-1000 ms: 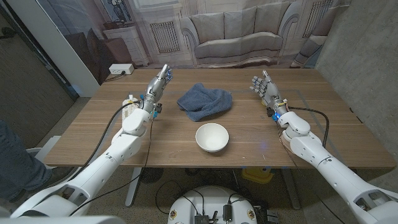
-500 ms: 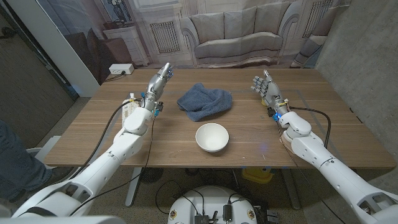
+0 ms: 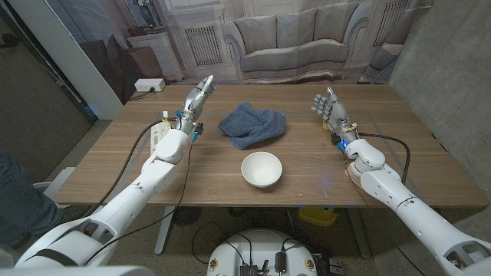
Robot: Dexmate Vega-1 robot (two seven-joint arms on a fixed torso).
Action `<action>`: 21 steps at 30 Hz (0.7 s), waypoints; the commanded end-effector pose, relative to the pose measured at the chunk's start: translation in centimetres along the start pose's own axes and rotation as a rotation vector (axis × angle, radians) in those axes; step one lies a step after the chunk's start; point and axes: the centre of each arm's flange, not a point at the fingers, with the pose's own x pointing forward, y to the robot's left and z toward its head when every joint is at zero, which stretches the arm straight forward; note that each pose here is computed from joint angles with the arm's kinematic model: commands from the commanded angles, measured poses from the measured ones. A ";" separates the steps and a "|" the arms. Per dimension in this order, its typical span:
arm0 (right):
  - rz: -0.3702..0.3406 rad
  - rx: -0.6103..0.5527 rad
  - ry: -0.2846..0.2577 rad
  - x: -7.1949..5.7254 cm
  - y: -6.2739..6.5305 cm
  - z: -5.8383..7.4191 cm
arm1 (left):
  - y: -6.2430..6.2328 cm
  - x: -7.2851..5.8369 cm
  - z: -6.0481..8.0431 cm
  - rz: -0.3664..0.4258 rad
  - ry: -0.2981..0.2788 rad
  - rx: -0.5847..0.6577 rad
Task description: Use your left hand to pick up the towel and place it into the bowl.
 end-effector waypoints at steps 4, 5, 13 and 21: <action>-0.006 0.003 -0.003 -0.3 -0.2 -0.2 | -0.5 0.3 0.8 0.010 -0.034 0.070; -0.008 0.006 -0.004 -0.3 -0.2 -0.2 | -0.4 0.2 0.8 0.012 -0.034 0.076; -0.003 0.014 0.000 -0.5 -0.1 -0.4 | -0.5 -0.2 1.5 0.027 -0.034 0.159; -0.008 0.016 -0.002 -0.9 -0.1 -0.4 | -0.7 -0.5 1.9 0.036 -0.027 0.218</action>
